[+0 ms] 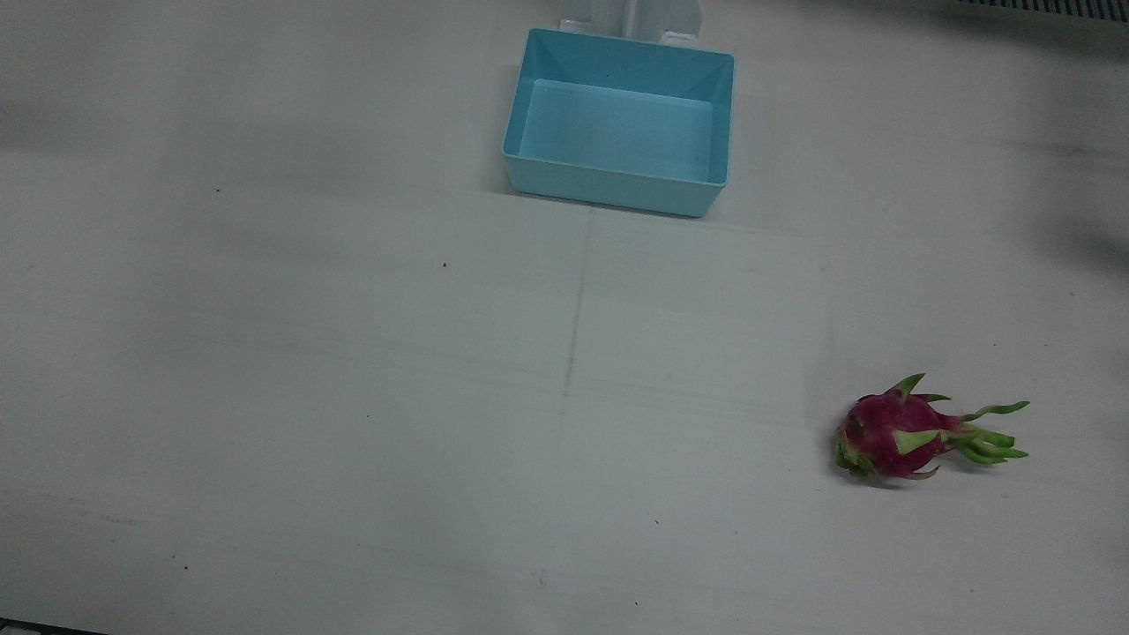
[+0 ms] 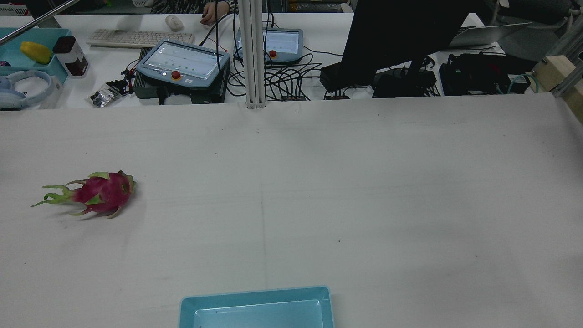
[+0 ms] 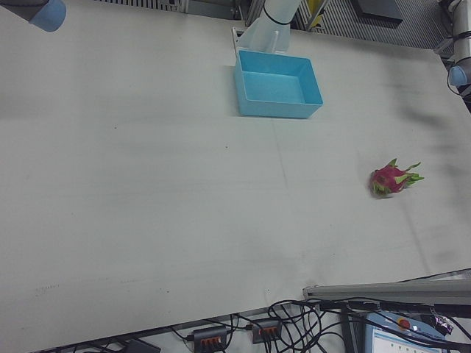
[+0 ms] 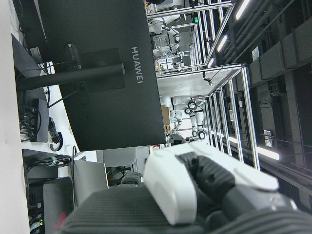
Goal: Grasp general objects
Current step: 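Move the left hand toward the pink dragon fruit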
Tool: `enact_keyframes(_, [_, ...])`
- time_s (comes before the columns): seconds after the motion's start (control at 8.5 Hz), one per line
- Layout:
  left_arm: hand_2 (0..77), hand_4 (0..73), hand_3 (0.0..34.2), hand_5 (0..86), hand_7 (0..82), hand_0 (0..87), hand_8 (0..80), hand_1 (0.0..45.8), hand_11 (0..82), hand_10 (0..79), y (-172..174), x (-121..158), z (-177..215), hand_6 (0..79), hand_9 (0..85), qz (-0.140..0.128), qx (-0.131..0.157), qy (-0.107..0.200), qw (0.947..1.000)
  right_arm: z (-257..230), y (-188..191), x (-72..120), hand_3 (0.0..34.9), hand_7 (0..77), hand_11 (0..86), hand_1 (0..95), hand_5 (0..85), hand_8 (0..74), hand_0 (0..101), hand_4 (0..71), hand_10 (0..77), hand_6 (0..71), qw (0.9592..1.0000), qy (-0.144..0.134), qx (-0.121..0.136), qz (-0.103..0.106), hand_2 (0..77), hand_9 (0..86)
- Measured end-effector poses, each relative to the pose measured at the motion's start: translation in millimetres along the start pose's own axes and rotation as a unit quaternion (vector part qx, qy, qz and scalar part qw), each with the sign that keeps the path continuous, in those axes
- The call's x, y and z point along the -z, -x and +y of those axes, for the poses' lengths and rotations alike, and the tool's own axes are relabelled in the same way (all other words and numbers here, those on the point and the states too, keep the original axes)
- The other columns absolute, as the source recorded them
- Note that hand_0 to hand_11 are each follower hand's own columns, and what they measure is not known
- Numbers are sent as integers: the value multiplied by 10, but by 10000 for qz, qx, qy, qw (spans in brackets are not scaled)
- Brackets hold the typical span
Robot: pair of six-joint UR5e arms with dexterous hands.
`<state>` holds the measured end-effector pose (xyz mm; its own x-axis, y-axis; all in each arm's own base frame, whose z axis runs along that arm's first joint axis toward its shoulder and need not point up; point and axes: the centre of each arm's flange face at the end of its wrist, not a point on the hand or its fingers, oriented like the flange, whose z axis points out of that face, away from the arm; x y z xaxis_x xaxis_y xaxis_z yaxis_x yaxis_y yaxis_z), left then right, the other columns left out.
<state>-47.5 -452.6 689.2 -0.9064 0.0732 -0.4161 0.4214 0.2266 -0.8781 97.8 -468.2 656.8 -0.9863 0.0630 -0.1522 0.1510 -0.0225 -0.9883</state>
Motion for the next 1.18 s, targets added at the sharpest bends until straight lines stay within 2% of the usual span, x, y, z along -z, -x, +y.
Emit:
enact_keyframes(0.12, [11,180,75,573,174,796,11,0,11,376,-73,-16,19,71,27,42,-49,33,10000,-3,1,0,0,0,5,949,0,0,0,0,0,0,10000,-1,0,-1,774,5])
enact_keyframes(0.35, [11,169,75,589,174,798,11,0,11,376,-522,-113,313,71,27,104,-519,252,9983,-13,2,-1,0,0,5,949,0,0,0,0,0,0,10000,-3,-5,-1,774,5])
enact_keyframes(0.47, [11,147,77,605,174,798,11,0,11,376,-608,-129,413,71,27,61,-652,296,9974,-16,1,-1,0,0,0,949,0,0,0,0,0,0,10000,-3,-6,1,774,5])
enact_keyframes(0.59, [11,147,96,605,180,796,11,0,11,376,-589,-144,484,60,27,-30,-717,320,9969,-18,-1,-2,0,0,5,949,0,0,0,0,0,0,10000,-5,-7,4,774,5])
enact_keyframes(0.71, [11,109,96,605,180,796,11,0,33,376,-475,-178,578,60,27,-280,-1002,274,9942,-15,-1,-1,0,0,5,949,0,0,0,0,0,0,10000,-6,-7,3,774,5])
enact_keyframes(0.82, [11,49,188,458,185,798,11,0,33,371,-288,-408,843,33,27,-696,-1568,285,9848,-4,-1,-1,0,0,5,949,0,0,0,0,0,0,10000,2,-8,2,774,5])
enact_keyframes(0.94, [11,0,229,355,185,798,11,0,33,371,-119,-612,1132,27,27,-1032,-2001,281,9739,0,-1,-2,0,0,5,949,0,0,0,0,0,0,10000,5,-8,2,774,11])
enact_keyframes(1.18, [11,0,283,393,169,796,16,0,33,371,335,-1176,2011,0,16,-1664,-2820,397,9440,-6,1,2,0,0,5,949,0,0,0,0,0,0,10000,-1,-8,-1,774,11])
